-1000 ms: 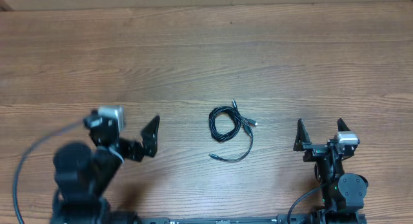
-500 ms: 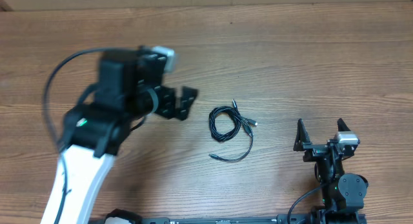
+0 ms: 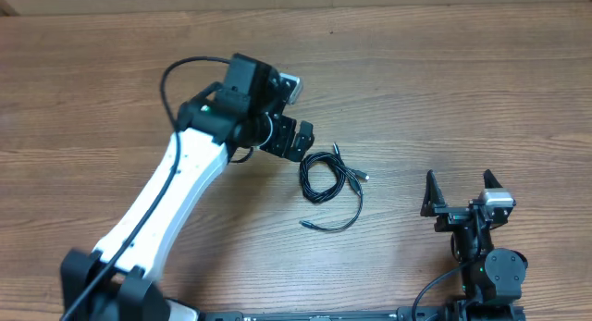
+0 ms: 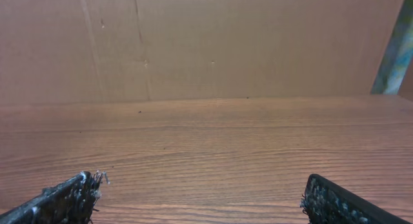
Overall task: Untangle cables
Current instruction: 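Move the left gripper over the coiled black cable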
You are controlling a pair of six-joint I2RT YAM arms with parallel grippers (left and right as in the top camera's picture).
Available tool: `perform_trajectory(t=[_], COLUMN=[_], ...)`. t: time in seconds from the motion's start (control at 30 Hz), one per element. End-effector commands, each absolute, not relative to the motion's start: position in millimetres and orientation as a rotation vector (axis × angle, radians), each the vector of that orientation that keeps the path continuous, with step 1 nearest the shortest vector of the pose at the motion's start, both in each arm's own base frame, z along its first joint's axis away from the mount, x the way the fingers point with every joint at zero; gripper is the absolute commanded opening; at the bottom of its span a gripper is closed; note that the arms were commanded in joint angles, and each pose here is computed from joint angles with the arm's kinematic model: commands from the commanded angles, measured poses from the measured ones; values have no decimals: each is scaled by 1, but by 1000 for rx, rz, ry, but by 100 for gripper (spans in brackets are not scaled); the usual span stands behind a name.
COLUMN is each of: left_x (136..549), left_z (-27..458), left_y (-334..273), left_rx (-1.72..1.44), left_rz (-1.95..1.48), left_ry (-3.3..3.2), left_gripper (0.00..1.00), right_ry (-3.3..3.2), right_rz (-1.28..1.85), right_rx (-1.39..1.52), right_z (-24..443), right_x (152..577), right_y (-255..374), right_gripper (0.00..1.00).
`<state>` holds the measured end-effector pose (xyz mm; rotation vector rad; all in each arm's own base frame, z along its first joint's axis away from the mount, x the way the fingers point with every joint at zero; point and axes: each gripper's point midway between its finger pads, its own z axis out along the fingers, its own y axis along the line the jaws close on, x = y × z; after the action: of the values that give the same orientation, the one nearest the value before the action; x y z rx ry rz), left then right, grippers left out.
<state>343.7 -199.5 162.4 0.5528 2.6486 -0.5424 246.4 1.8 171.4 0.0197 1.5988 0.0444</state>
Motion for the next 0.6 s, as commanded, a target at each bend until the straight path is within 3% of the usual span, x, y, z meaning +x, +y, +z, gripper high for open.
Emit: perform_trajectory(t=[0.0, 0.43, 0.57], left_x=[348, 354, 358], left_z=[145, 57, 38], left_y=[-208, -230, -232], left_rx=[530, 677, 706], left_rz=[-554, -196, -71], left_ry=[2703, 2797, 2785], left_gripper=[96, 94, 86], right_ry=[1593, 1593, 1593], right_rz=[32, 32, 32], right_rx=[36, 36, 36], right_z=[170, 170, 170], right_x=[247, 247, 247], right_y=[-2, -2, -2], right_gripper=[100, 100, 100])
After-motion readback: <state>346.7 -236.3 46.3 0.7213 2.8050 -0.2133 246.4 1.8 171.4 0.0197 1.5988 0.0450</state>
